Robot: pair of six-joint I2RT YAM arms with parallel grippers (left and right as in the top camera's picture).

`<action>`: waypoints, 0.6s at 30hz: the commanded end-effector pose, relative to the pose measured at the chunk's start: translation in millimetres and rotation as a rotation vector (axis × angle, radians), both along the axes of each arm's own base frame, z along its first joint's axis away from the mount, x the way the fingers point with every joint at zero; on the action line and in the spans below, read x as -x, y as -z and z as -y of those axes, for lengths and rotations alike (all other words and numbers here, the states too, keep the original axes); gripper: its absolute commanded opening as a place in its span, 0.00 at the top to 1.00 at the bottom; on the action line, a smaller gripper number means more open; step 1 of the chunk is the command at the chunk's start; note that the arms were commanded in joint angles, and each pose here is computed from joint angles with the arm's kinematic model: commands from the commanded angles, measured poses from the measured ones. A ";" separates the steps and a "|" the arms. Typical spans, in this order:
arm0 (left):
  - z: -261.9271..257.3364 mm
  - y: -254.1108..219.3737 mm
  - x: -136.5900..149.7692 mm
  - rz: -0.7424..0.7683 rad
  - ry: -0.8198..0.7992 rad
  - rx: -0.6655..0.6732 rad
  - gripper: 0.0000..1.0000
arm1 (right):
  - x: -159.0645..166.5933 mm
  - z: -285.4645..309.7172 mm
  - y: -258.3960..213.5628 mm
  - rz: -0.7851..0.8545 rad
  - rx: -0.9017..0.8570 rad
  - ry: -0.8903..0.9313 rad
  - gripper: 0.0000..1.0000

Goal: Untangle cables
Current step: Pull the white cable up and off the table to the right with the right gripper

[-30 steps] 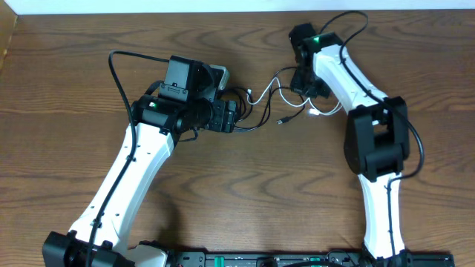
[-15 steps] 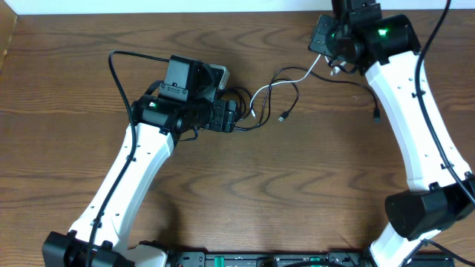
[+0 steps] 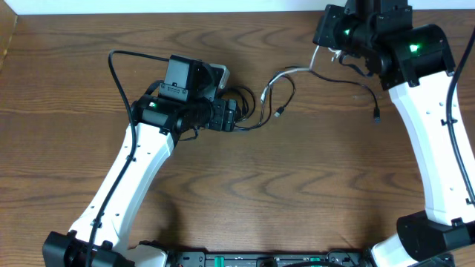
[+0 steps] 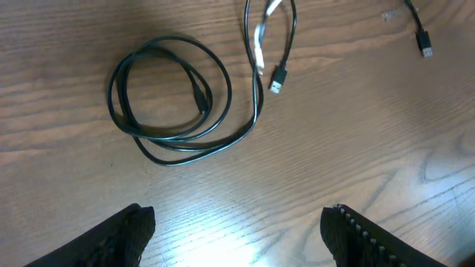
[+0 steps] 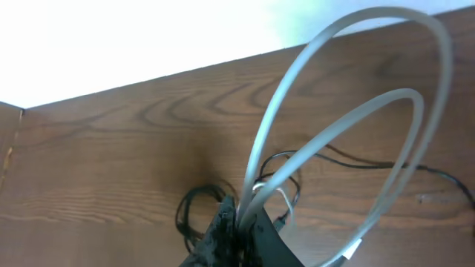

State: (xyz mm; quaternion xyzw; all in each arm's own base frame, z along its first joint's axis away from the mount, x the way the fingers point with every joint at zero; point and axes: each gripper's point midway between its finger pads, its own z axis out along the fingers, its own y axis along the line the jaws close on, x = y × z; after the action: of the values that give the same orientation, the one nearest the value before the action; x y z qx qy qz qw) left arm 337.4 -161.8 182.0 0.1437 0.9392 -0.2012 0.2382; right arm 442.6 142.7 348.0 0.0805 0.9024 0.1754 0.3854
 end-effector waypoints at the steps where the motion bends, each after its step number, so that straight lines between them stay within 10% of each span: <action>1: 2.8 2.2 0.6 -0.001 0.020 0.007 0.23 | 11.0 8.5 -53.3 0.147 0.032 -0.050 0.99; 7: 8.6 -2.6 -2.2 0.016 0.035 0.039 0.23 | 39.7 34.2 -108.3 0.261 0.060 -0.028 0.99; 18: 14.4 -7.1 -3.5 0.019 0.036 0.079 0.23 | 26.1 65.6 16.0 -0.167 0.288 0.038 0.99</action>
State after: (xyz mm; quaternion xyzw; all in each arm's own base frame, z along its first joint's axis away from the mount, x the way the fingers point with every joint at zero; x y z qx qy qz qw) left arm 343.7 -173.3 192.2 0.1547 0.9252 -0.2310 0.2583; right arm 402.0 78.6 361.8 0.0614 0.9322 0.0580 0.3519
